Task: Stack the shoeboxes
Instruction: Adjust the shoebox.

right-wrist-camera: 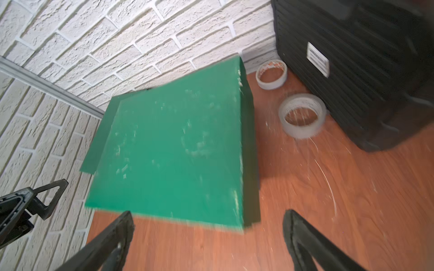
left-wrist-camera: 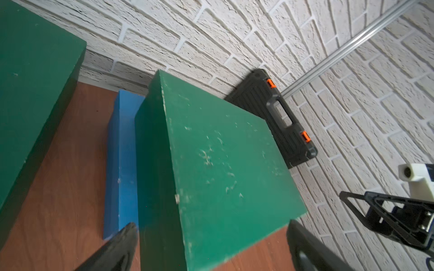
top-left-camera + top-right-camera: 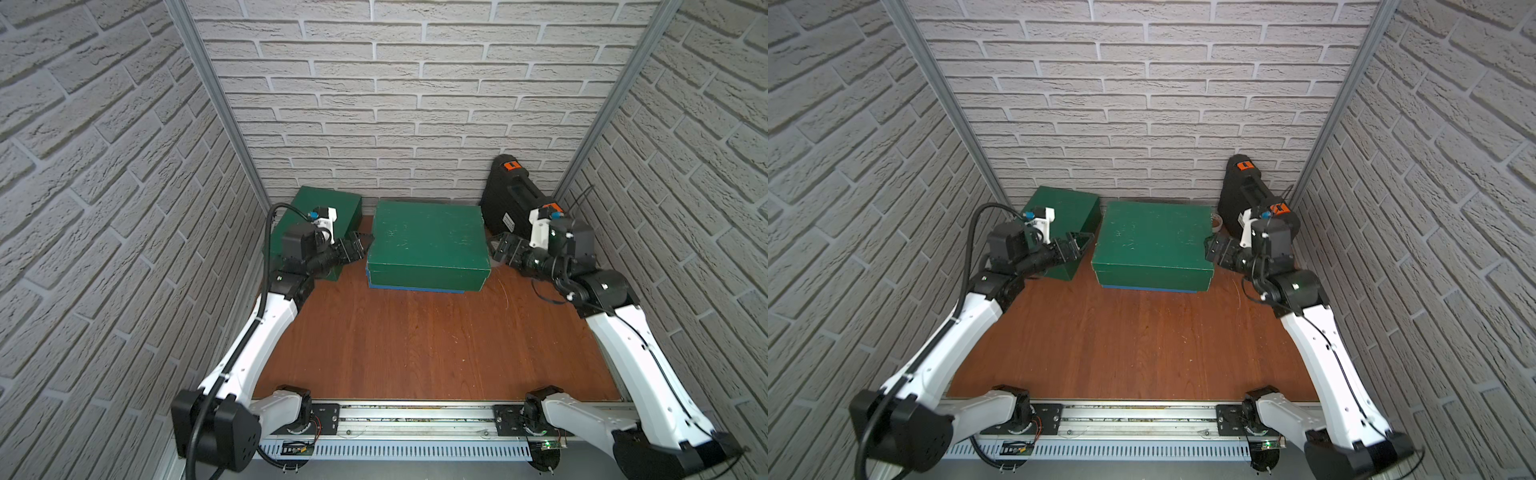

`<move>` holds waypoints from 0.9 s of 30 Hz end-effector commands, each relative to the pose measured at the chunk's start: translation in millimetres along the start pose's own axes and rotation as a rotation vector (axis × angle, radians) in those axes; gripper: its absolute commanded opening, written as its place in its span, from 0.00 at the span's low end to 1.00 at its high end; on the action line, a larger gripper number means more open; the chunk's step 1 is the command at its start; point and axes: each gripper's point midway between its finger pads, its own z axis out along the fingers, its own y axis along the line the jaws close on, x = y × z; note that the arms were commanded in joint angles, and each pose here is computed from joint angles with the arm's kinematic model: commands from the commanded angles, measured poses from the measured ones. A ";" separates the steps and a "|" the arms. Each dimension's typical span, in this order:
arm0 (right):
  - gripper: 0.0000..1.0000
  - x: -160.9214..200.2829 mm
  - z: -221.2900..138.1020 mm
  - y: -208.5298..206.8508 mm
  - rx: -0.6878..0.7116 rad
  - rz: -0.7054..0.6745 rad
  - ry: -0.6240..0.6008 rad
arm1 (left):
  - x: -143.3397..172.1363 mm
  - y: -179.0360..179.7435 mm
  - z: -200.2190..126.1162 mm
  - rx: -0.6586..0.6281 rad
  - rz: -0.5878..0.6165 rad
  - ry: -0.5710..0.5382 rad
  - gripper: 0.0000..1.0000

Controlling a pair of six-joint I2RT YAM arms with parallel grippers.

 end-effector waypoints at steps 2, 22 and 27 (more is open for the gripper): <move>0.99 31.6 -42.3 -27.5 0.028 -0.004 -0.078 | 48.1 4.1 -26.8 0.009 0.087 -0.042 0.98; 0.99 144.8 -14.8 -49.7 -0.145 0.074 0.074 | 142.9 34.4 -38.1 -0.054 0.026 0.038 0.98; 0.99 154.0 5.2 -52.7 -0.133 0.089 0.125 | 138.3 34.2 -29.0 -0.096 0.056 0.040 0.98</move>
